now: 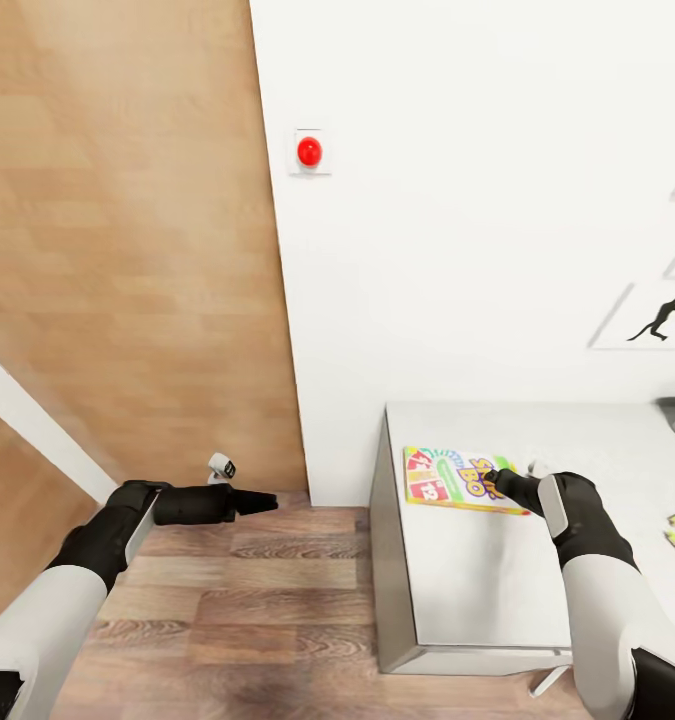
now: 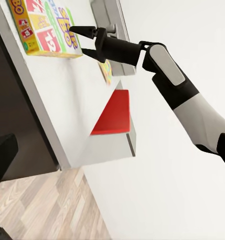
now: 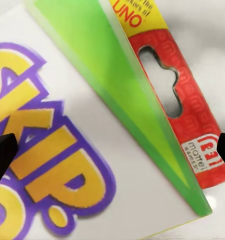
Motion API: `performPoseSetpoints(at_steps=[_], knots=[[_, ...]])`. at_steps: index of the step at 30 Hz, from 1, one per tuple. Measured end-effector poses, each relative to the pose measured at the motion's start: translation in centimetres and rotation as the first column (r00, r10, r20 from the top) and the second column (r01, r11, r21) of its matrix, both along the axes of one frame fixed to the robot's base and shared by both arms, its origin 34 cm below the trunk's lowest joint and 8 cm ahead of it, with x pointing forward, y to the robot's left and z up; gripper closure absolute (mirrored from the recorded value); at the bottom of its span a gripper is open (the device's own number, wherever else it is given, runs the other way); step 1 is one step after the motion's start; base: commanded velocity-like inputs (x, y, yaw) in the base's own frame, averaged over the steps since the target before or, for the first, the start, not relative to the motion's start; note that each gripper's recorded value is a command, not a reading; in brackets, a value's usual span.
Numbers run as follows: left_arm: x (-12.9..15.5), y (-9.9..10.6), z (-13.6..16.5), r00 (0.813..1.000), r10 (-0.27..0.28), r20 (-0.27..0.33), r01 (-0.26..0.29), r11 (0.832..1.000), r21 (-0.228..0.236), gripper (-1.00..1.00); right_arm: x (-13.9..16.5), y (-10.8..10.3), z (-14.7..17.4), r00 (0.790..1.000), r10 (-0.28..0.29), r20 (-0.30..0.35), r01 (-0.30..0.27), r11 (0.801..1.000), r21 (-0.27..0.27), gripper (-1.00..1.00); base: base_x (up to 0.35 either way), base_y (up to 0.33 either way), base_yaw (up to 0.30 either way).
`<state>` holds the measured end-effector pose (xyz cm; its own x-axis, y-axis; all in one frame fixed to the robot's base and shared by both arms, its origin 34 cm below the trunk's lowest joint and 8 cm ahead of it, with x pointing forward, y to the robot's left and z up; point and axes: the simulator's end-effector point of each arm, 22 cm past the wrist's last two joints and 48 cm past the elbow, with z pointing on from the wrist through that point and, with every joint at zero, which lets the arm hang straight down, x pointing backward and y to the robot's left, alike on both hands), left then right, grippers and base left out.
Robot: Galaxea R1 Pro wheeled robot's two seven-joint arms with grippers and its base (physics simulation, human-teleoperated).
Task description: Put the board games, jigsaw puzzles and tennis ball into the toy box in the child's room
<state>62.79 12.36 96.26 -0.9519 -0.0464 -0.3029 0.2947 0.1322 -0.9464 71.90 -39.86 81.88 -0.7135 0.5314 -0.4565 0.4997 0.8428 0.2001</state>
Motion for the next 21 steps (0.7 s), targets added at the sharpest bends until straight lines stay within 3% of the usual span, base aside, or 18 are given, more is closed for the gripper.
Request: performPoseSetpoints(at_steps=[21], knots=[[0.00,0.00,0.00,1.000,0.000,0.000,0.000,1.000,0.000,-1.00,0.02,0.06,0.00,1.000,0.001,0.000,-0.001,1.000,0.000,-1.00,0.000,0.116,0.000]])
